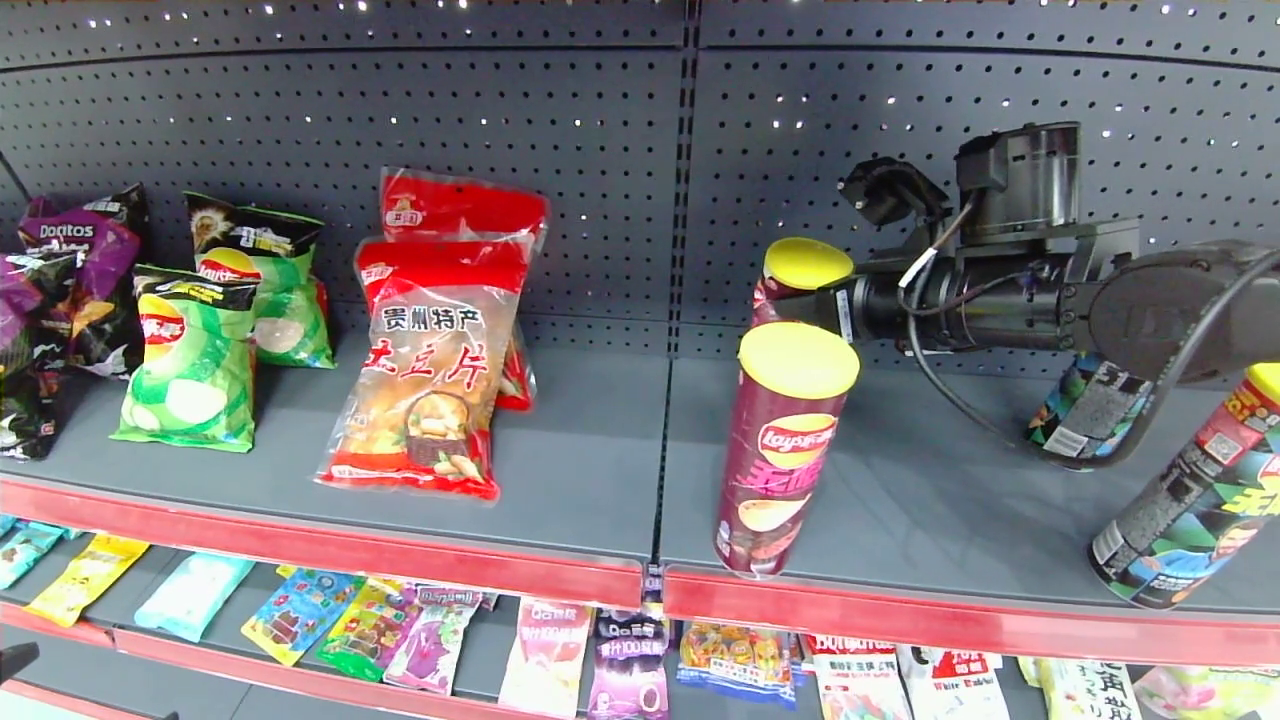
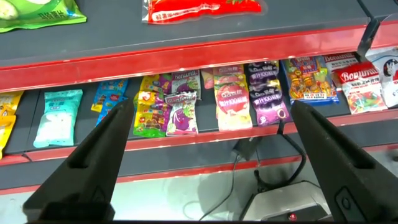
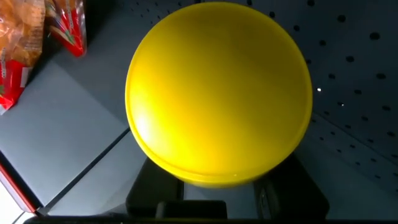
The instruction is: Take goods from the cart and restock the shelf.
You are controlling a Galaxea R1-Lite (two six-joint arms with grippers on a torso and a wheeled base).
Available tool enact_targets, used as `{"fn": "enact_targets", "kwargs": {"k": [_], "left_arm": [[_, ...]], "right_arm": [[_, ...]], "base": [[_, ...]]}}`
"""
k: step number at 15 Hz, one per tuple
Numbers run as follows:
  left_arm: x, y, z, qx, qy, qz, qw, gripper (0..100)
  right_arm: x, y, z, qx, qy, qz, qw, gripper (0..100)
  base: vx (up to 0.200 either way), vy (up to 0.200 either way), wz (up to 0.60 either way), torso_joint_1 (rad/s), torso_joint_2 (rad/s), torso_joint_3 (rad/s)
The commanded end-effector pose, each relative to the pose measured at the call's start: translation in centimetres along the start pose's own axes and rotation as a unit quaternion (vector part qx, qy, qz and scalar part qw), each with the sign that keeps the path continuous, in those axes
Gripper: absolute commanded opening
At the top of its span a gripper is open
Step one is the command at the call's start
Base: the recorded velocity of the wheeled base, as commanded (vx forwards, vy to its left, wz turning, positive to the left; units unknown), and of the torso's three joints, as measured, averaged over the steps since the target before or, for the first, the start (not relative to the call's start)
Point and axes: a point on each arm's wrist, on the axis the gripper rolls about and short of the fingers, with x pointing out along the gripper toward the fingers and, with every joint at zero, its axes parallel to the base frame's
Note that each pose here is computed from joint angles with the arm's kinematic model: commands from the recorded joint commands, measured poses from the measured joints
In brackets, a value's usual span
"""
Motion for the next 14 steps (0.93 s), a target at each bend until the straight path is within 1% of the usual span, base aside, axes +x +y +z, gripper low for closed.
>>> {"fn": "enact_targets", "kwargs": {"k": [1, 4, 5, 10, 14], "left_arm": [[0.0, 0.0, 0.0, 0.000, 0.001, 0.000, 1.0000, 100], [0.0, 0.0, 0.1, 0.000, 0.001, 0.000, 1.0000, 100], [0.0, 0.0, 0.1, 0.000, 0.001, 0.000, 1.0000, 100], [0.0, 0.0, 0.0, 0.000, 0.001, 0.000, 1.0000, 100], [0.0, 0.0, 0.1, 0.000, 0.001, 0.000, 1.0000, 100]], "right_arm": [[0.0, 0.0, -0.1, 0.000, 0.001, 0.001, 1.000, 0], [0.1, 0.0, -0.1, 0.000, 0.002, 0.001, 1.000, 0], [0.1, 0.0, -0.1, 0.000, 0.003, 0.001, 1.000, 100], [0.1, 0.0, -0.1, 0.000, 0.000, 0.001, 1.000, 100], [-1.1, 0.1, 0.3, 0.001, -0.007, -0.003, 1.000, 100]], "base": [[0.000, 0.000, 0.00, 0.000, 0.00, 0.000], [0.000, 0.000, 0.00, 0.000, 0.00, 0.000], [0.000, 0.000, 0.00, 0.000, 0.00, 0.000], [0.000, 0.000, 0.00, 0.000, 0.00, 0.000], [0.000, 0.000, 0.00, 0.000, 0.00, 0.000]]}}
